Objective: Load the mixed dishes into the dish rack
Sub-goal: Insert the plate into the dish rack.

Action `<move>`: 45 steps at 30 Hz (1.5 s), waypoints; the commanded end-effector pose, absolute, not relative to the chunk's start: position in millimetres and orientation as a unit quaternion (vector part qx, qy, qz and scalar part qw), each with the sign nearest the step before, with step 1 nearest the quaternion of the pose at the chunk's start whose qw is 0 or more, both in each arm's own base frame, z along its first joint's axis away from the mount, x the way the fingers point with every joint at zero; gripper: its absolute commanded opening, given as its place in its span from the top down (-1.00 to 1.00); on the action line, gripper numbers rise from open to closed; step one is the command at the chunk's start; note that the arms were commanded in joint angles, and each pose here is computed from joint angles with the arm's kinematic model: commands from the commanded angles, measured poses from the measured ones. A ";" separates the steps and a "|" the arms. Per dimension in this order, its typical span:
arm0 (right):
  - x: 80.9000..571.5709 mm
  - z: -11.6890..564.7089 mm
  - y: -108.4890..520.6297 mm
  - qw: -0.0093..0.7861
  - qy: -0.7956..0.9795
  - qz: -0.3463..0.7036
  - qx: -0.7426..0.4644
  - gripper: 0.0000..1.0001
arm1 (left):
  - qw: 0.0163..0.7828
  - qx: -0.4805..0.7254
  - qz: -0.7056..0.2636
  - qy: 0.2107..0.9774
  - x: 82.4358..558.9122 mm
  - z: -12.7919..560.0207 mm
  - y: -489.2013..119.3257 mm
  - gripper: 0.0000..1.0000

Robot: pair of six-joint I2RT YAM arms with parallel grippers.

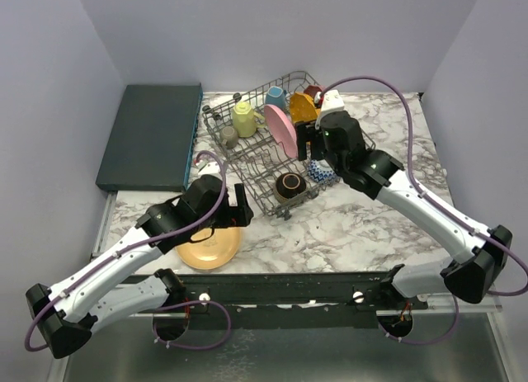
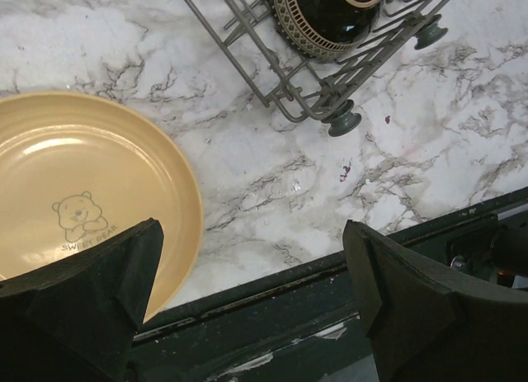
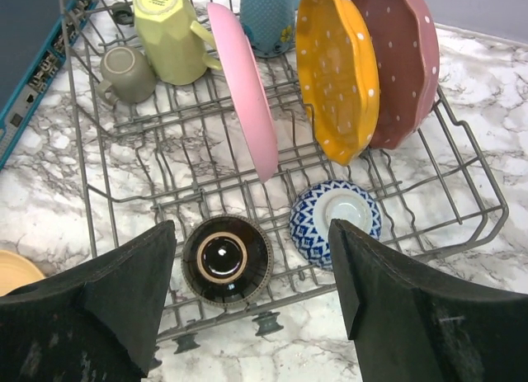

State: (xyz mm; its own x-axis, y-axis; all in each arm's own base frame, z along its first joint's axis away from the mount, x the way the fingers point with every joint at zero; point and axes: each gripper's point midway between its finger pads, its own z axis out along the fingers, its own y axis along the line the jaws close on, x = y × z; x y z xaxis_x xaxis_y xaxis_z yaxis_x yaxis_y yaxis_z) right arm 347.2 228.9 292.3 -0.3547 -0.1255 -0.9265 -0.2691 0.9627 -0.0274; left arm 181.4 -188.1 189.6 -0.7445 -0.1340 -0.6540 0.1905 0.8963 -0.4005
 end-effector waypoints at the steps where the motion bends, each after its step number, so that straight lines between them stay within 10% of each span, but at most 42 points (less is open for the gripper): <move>1: 333.6 300.8 228.9 0.562 0.812 0.104 -0.117 -0.62 | 0.320 -0.037 -0.211 0.923 176.8 170.8 -184.1 -0.97; 45: 275.9 258.6 208.5 0.522 0.828 0.170 -0.110 -0.59 | 0.171 -0.045 -0.092 0.980 148.6 51.7 -196.1 -0.35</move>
